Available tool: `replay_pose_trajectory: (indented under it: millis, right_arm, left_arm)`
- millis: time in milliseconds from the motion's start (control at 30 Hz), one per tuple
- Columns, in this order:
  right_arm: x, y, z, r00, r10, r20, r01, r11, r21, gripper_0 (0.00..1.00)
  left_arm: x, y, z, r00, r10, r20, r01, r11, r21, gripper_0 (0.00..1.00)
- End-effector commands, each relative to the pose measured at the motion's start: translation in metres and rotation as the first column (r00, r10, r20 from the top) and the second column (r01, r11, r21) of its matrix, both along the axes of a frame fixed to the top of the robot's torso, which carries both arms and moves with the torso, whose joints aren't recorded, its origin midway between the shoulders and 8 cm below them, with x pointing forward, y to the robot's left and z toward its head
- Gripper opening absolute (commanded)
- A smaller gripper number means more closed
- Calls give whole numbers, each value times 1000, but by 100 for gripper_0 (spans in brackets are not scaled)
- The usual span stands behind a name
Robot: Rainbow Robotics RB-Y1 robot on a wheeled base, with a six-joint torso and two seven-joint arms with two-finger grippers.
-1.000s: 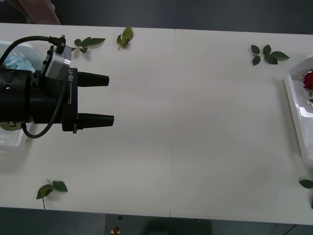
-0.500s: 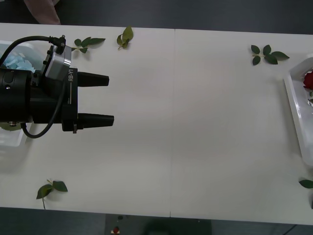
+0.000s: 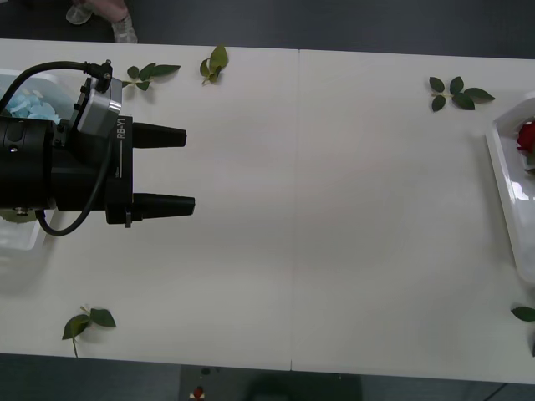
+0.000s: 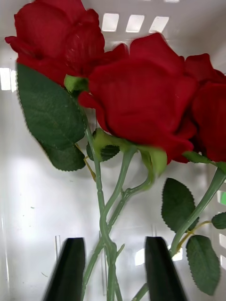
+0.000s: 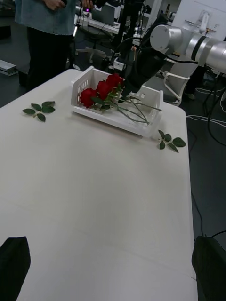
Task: Put the red flowers into the right box and the blue flowers into the left box
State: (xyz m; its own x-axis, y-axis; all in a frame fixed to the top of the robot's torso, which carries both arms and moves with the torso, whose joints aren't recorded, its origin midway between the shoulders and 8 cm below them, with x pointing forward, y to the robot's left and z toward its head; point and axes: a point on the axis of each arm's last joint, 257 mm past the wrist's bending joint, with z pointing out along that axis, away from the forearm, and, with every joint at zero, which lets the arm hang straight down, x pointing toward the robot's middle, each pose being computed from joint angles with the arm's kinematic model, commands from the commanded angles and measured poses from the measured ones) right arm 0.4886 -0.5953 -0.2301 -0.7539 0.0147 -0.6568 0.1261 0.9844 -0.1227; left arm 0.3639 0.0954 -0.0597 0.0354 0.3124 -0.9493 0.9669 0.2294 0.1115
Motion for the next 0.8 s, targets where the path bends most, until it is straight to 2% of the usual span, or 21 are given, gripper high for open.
replay_pose_trajectory:
  millis: [33,67,267,500,700,800]
  right_arm:
    - [-4,-22,31,999,36,18,-34,996,-83,95]
    - [-2,-19,32,999,47,21,-45,996,-80,100]
    - [4,-5,43,986,157,46,-152,984,-96,100]
    - [-2,21,70,947,320,22,-314,939,-141,100]
    - [-3,54,103,870,490,-49,-483,830,-280,100]
    - [-3,72,116,815,573,-84,-563,751,-346,100]
  left_arm:
    - [-7,-2,4,999,-27,43,26,999,18,100]
    - [-7,-2,4,999,-27,43,26,999,18,100]
    - [-7,-2,4,999,-27,43,26,999,18,100]
    - [-7,-2,4,999,-27,43,26,999,18,100]
    - [-7,-2,4,999,-27,43,26,999,18,100]
    - [-7,-2,4,999,-27,43,26,999,18,100]
